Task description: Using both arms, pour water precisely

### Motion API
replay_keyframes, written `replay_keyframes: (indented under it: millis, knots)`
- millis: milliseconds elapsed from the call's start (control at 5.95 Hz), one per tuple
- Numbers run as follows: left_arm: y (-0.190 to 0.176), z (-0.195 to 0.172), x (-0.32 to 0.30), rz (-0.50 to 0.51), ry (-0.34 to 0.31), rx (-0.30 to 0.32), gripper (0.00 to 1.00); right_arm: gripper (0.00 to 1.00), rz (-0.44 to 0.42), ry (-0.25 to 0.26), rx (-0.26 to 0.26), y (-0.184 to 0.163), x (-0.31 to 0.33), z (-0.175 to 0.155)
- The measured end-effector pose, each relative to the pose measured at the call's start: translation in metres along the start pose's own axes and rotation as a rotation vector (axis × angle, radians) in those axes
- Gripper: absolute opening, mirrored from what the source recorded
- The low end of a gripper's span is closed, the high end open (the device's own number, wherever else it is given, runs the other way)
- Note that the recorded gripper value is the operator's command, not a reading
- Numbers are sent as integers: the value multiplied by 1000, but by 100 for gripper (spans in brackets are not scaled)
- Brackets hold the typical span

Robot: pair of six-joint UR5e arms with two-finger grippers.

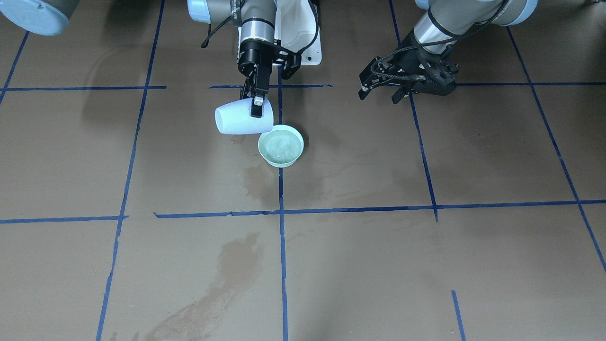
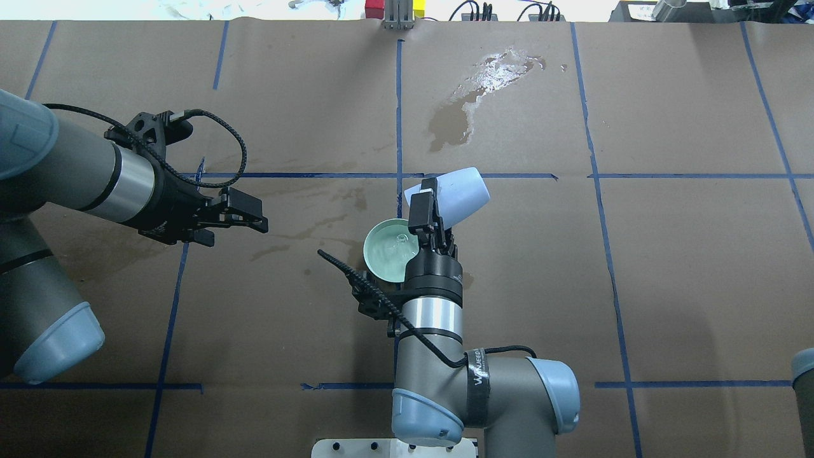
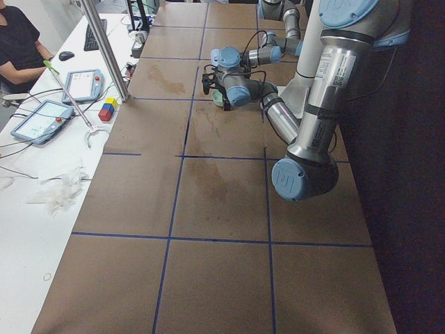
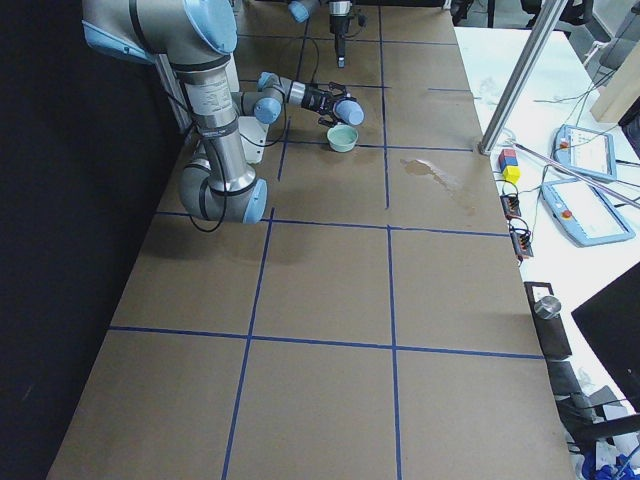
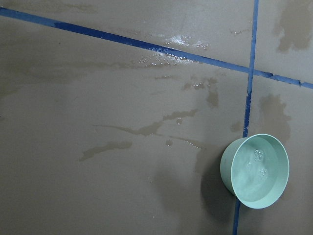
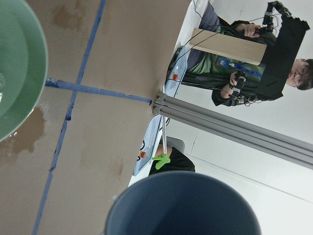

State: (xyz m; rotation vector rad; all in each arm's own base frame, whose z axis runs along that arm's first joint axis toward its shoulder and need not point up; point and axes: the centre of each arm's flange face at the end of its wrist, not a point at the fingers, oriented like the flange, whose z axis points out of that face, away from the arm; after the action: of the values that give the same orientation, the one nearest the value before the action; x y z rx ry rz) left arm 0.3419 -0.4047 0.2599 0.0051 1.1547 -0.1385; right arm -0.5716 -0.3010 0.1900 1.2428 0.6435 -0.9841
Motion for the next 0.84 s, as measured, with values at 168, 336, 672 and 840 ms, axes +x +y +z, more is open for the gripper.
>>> replay_keyframes:
  millis: [168,336,672,840]
  knots:
    - [0,2,0,-1,-2,-2,100,4,189,-11,10,5,4,0]
    - [-1,4,1,-1,-4,-3,100,4,383,-24,21,11,0,1]
    - [5,17,16,-25,-2,3,100,4,805,-78,35,21,-8,3]
    - [2,25,27,-28,-1,16,100,4,1018,-116,28,26,-9,2]
